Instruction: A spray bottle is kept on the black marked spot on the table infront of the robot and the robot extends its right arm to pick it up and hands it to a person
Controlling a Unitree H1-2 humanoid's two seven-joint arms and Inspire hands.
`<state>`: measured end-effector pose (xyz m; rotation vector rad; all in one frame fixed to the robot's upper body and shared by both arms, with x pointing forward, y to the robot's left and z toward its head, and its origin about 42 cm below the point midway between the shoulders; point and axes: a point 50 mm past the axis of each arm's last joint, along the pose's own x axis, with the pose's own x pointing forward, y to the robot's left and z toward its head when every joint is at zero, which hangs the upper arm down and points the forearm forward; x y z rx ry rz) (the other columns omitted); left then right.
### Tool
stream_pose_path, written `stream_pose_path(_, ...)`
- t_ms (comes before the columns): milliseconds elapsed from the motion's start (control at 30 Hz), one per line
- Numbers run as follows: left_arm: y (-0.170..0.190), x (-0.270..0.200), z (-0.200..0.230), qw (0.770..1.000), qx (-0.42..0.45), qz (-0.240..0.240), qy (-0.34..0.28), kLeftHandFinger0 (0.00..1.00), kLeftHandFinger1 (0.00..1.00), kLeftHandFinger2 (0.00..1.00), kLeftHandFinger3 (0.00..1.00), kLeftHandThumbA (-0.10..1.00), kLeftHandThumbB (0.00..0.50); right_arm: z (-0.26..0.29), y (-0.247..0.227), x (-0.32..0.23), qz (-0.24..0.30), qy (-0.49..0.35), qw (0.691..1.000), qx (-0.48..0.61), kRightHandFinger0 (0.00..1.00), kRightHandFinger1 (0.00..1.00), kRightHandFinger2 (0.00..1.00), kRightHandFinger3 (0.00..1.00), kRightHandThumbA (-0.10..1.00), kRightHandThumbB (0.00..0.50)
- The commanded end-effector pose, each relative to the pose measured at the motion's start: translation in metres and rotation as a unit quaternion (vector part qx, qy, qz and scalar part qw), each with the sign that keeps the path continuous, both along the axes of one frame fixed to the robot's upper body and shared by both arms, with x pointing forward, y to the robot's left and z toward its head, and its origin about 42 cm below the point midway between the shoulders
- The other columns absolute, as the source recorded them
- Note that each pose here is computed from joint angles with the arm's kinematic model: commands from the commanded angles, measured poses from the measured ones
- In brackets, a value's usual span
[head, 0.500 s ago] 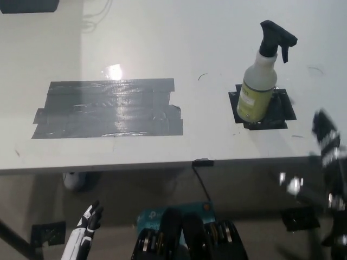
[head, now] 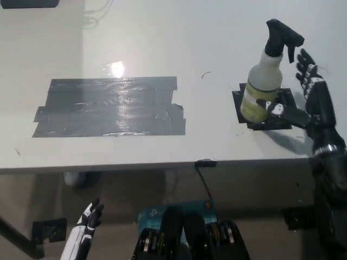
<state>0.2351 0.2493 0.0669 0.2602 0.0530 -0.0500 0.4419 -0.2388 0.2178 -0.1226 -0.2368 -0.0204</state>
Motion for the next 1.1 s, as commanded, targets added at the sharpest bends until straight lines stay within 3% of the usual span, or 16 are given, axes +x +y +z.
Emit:
stream_pose_path(0, -0.001, 0.006, 0.012, 0.999, 0.009, -0.007, -0.036, 1.0, 1.0, 1.0, 1.0, 1.0, 0.26, 0.021, -0.005, 0.028, -0.005, -0.007, 1.0, 0.017, 1.0, 1.0, 1.0, 1.0, 1.0, 0.3)
stream_pose_path(400, -0.001, 0.01, 0.016, 0.999, 0.009, -0.014, -0.042, 1.0, 1.0, 1.0, 1.0, 1.0, 0.238, 0.031, 0.014, 0.071, 0.017, 0.023, 0.999, 0.023, 1.0, 1.0, 1.0, 1.0, 1.0, 0.343)
stream_pose_path(500, -0.001, 0.012, 0.018, 0.999, 0.01, -0.016, -0.044, 1.0, 1.0, 1.0, 1.0, 1.0, 0.235, 0.031, 0.021, 0.073, 0.028, 0.029, 0.999, 0.026, 1.0, 1.0, 1.0, 1.0, 0.95, 0.353)
stream_pose_path(567, -0.001, 0.013, 0.018, 0.999, 0.012, -0.017, -0.043, 1.0, 1.0, 1.0, 1.0, 1.0, 0.244, 0.029, 0.024, 0.072, 0.03, 0.033, 0.999, 0.008, 1.0, 1.0, 1.0, 1.0, 0.99, 0.355)
stream_pose_path(667, -0.001, 0.013, 0.018, 0.999, 0.015, -0.018, -0.043, 1.0, 1.0, 1.0, 1.0, 1.0, 0.245, 0.023, 0.028, 0.069, 0.035, 0.043, 0.998, -0.004, 1.0, 1.0, 1.0, 1.0, 0.97, 0.389)
stream_pose_path(800, 0.0, 0.013, 0.019, 0.999, 0.016, -0.021, -0.046, 1.0, 1.0, 1.0, 1.0, 1.0, 0.233, 0.007, 0.028, 0.064, 0.036, 0.056, 0.998, -0.012, 1.0, 1.0, 1.0, 1.0, 0.91, 0.378)
stream_pose_path(1000, 0.0, 0.015, 0.021, 0.999, 0.011, -0.023, -0.047, 1.0, 1.0, 1.0, 1.0, 1.0, 0.236, -0.025, 0.02, 0.067, 0.039, 0.128, 0.991, -0.031, 1.0, 1.0, 1.0, 1.0, 0.79, 0.424)
stream_pose_path(1033, 0.0, 0.015, 0.021, 0.999, 0.009, -0.024, -0.047, 1.0, 1.0, 1.0, 1.0, 1.0, 0.227, -0.03, 0.018, 0.067, 0.031, 0.142, 0.988, -0.043, 1.0, 1.0, 1.0, 1.0, 0.69, 0.395)
stream_pose_path(1067, 0.0, 0.015, 0.021, 0.999, 0.009, -0.024, -0.047, 1.0, 1.0, 1.0, 1.0, 1.0, 0.227, -0.031, 0.018, 0.067, 0.031, 0.143, 0.988, -0.044, 1.0, 1.0, 1.0, 1.0, 0.68, 0.398)
